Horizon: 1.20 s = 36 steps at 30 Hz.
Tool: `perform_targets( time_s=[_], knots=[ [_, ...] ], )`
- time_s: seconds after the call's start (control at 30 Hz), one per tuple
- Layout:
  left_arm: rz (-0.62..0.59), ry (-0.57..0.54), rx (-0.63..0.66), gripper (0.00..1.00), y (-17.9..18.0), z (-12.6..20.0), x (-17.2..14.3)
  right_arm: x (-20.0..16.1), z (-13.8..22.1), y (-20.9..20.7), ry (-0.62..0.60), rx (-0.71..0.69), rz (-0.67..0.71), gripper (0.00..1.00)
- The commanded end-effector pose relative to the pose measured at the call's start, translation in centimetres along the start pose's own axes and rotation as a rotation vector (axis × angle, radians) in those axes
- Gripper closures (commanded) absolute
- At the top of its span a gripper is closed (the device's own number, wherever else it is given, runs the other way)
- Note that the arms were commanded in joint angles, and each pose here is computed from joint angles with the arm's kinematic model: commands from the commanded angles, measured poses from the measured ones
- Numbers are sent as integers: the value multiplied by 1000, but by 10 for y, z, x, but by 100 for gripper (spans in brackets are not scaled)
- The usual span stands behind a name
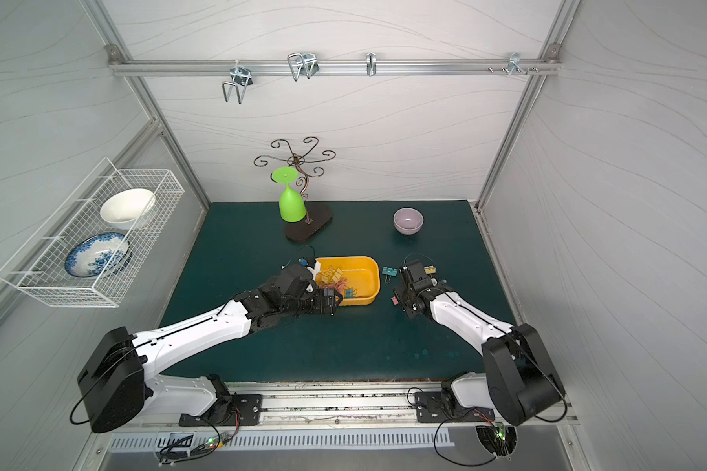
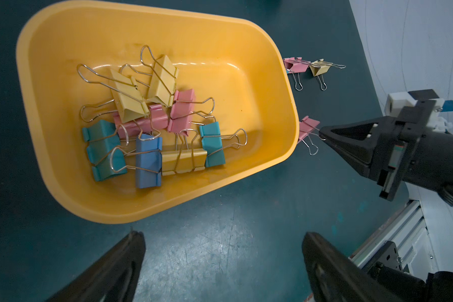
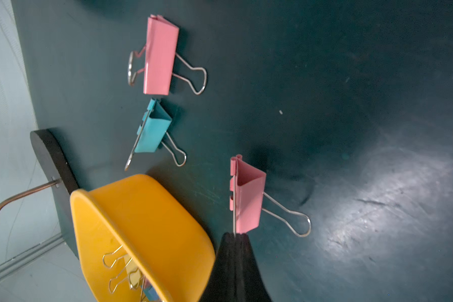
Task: Take out the binder clips from the storage box
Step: Place the binder clip at the center of the board.
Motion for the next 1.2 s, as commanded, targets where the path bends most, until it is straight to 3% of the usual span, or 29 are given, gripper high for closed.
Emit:
perform_targets(
  time_s=[0.0, 0.3, 0.77, 0.97, 1.17],
  knots=[
    [-46, -68, -28, 2, -16, 13, 18, 10, -9, 16, -49, 29, -66, 100],
    [-56, -90, -12, 2, -12, 18, 19, 0, -31, 18, 7, -18, -111, 97],
    [-55, -94, -8, 2, -11, 18, 20, -14, -16, -2, -5, -70, -121, 92],
    [-59, -90, -11, 2, -13, 17, 21, -13, -3, 12, 20, 3, -48, 62],
    [-79, -105, -6, 2, -12, 22, 22, -2, 30, 17, 33, -1, 180, 52]
  ],
)
Point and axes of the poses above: each gripper's point midway between its finger pads, its own z axis back along the fingers, its own y axis along the line the jaws close on, x = y × z, the point moved 3 cm from there along z, back along the fingers, and after that the axes turned 13 degrees about z, right-handed, at the moved point
